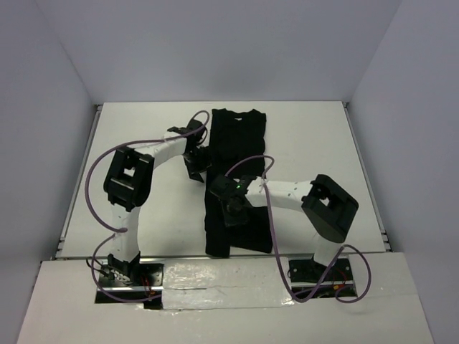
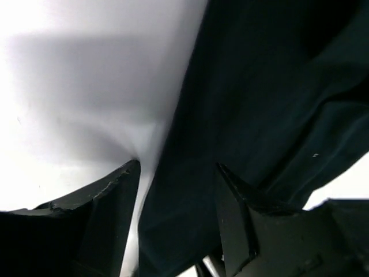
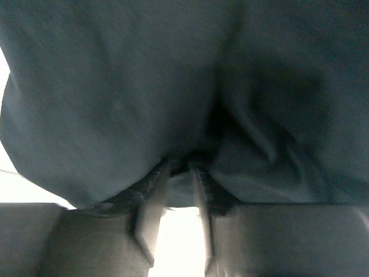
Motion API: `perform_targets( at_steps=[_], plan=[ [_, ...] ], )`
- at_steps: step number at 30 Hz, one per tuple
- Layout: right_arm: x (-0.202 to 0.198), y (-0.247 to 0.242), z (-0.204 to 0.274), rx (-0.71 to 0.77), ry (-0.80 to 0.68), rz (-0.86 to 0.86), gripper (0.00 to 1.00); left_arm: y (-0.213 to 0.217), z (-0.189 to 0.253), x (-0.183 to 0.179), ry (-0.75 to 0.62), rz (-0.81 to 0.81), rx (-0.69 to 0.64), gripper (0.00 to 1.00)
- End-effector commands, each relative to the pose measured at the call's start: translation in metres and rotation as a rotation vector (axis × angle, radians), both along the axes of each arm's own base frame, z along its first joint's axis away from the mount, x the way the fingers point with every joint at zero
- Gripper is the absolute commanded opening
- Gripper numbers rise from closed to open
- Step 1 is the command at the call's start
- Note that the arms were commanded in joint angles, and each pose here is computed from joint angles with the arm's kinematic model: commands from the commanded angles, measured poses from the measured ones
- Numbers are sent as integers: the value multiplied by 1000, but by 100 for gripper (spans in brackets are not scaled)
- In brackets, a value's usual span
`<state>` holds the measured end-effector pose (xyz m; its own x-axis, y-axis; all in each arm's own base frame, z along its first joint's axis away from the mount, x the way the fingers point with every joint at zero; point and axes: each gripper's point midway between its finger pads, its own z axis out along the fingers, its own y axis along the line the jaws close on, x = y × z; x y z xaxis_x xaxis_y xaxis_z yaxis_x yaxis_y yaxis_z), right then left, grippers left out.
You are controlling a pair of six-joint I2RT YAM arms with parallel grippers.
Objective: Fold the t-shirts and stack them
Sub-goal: Fold the tshirt
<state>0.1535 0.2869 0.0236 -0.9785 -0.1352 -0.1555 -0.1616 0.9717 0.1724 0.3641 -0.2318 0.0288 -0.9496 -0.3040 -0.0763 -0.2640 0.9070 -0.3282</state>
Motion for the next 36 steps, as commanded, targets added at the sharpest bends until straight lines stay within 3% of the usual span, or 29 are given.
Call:
perform_targets(
  at_steps=[1, 3, 6, 10, 15, 20, 25, 27, 28, 36],
  plan=[
    [-8, 17, -1, -2, 3, 83, 25, -30, 20, 24, -101, -83, -168, 66],
    [-17, 5, -2, -36, 13, 112, 7, -42, 19, 34, -99, -91, -214, 67],
    [-34, -24, -5, -95, 53, 165, 4, -40, 2, 53, -80, -52, -158, 68],
    [-55, -70, -5, -217, 160, 253, 5, -17, -14, 68, -8, 35, 13, 71],
    [-71, -99, -7, -178, 275, 256, 11, -10, -23, 91, -28, 95, 49, 72],
    [-41, -49, 39, 50, 130, 263, 22, -4, -20, 82, 4, 132, 43, 72],
    [-6, -15, 84, 185, 3, 161, 44, -11, 3, 59, 5, 143, -31, 77],
    [12, -22, 94, 190, -35, 41, 50, -15, 20, 50, -9, 129, -37, 79],
    [25, -42, 84, 115, -61, -19, 50, -11, 44, 39, -40, 125, -3, 81],
    [29, -64, 49, 31, -87, -17, 49, -6, 59, -17, -47, 126, -10, 78]
  ],
)
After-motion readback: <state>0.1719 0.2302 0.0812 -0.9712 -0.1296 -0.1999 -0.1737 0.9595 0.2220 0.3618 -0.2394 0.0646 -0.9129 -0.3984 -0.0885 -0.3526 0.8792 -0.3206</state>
